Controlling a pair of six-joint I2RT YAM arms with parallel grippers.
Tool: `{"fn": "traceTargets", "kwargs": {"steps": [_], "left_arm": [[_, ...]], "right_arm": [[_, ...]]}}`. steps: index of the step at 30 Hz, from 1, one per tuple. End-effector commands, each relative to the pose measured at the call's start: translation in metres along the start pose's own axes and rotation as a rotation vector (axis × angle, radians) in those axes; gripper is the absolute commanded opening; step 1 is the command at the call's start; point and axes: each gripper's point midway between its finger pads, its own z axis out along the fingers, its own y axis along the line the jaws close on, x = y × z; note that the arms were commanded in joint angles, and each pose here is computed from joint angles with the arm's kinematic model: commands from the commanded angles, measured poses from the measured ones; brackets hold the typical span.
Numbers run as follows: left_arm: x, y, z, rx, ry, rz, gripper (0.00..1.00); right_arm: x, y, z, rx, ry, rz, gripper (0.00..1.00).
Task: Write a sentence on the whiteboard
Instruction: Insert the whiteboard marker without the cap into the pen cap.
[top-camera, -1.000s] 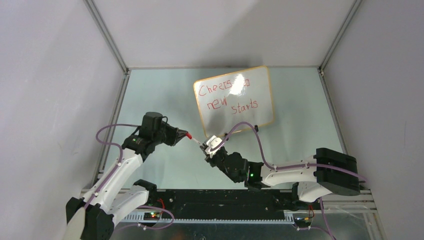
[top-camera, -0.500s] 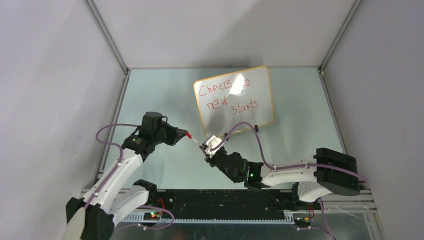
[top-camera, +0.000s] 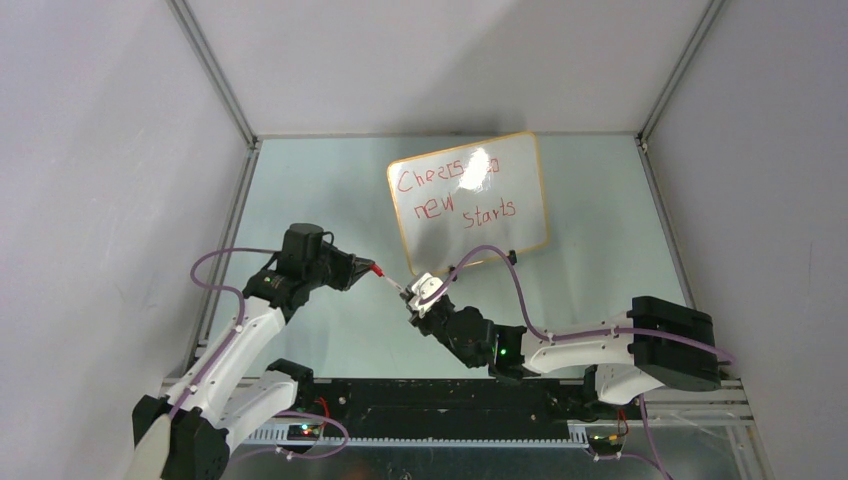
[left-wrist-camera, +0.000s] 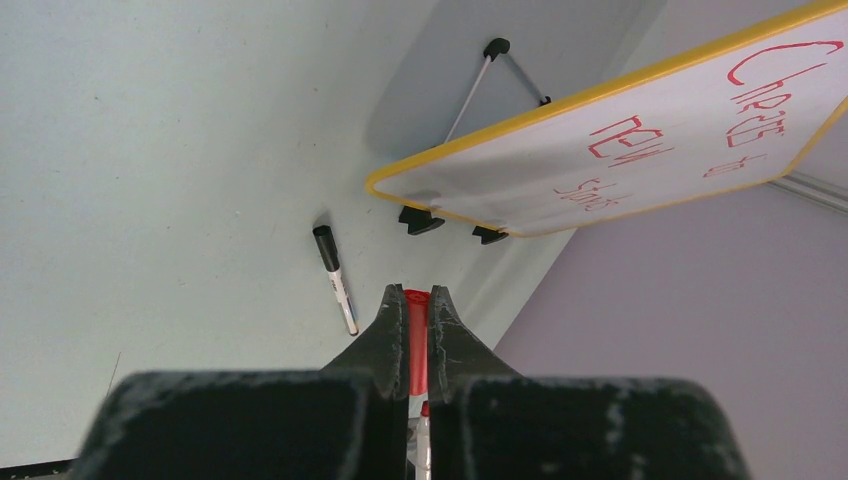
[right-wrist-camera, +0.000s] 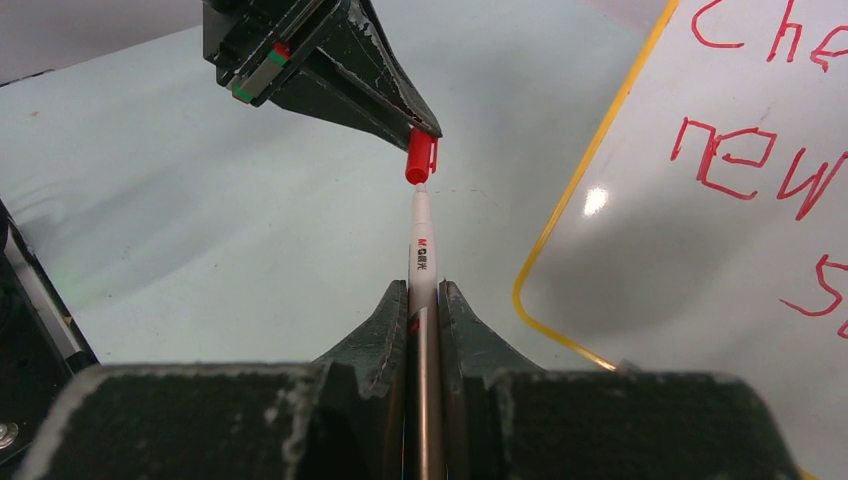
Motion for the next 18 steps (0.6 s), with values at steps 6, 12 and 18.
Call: {"fn": "traceTargets", "kwargs": {"steps": [6,12,18], "left_arm": [[0.0018,-0.0174,-0.0080,0.063,0.019,0.012,0.00],[0.0062,-0.0144,-0.0053,0.069,0.043,-0.002,0.00],[0.0065,-0.0172,-0.0071,0.078,0.045,-0.001,0.00]], "right_arm": [[-0.0208,0.0002,0.0057,0.014,-0.048,0.029,0.00],[-0.0222,0.0004,0.0067,0.008,-0.054,0.034,0.00],[-0.0222,-0.0003,0.0076,0.009,-0.055,0.037,0.00]]}}
